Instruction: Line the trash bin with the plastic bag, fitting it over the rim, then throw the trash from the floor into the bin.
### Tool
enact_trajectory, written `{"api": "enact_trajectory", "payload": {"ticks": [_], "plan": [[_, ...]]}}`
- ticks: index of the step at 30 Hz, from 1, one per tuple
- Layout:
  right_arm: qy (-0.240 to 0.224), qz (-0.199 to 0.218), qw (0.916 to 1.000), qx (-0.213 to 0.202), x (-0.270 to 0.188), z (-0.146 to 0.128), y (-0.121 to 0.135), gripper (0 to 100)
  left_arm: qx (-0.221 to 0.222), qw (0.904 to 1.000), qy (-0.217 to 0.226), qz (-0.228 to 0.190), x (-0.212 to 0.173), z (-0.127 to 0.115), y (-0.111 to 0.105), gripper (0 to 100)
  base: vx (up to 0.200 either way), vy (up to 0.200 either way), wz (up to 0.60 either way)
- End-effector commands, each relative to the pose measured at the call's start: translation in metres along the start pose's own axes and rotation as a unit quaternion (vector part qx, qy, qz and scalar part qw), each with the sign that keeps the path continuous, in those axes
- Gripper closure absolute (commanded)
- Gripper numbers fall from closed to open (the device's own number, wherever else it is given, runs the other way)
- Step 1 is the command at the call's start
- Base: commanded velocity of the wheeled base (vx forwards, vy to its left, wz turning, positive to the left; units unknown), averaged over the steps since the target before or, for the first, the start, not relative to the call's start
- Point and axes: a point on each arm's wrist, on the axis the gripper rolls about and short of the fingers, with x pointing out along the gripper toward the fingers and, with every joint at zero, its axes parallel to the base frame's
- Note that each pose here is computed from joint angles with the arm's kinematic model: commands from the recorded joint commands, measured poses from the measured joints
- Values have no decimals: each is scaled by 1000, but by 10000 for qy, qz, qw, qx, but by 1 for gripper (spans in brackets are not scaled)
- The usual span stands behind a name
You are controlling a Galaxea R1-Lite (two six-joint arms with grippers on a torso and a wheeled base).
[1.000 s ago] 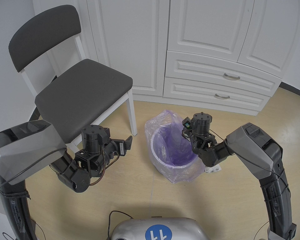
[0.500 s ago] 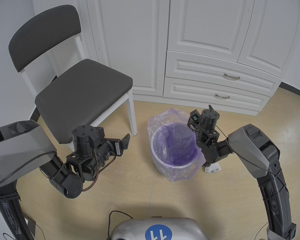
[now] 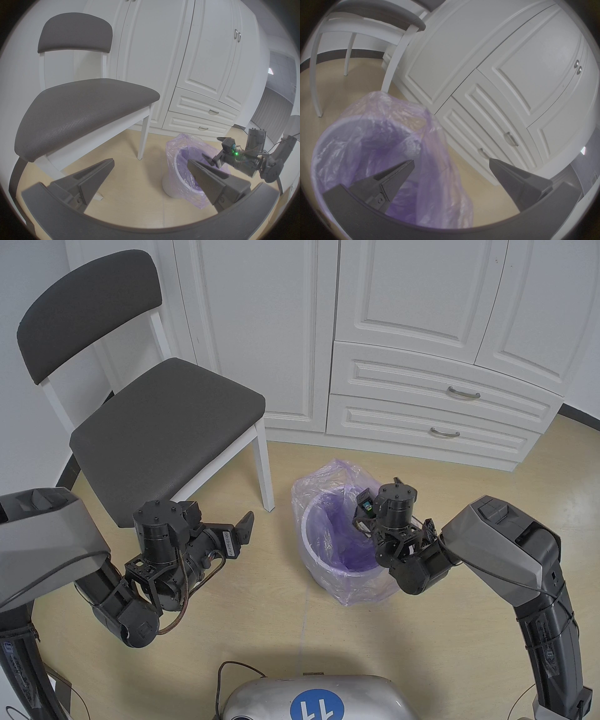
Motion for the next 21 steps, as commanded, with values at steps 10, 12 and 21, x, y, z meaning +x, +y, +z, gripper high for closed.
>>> {"api": "enact_trajectory", "payload": {"ticks": [10, 12, 21], "plan": [[423, 55, 9989, -188, 9, -33, 1, 0, -46, 10000, -55, -26, -3, -2, 0, 0, 0, 0, 0], [440, -10, 9989, -163, 12, -34, -6, 0, -58, 9999, -107, -35, -3, -1, 0, 0, 0, 0, 0], [458, -388, 9982, 9, 23, -32, -45, 0, -179, 9998, -99, -35, -1, -4, 0, 0, 0, 0, 0]]}}
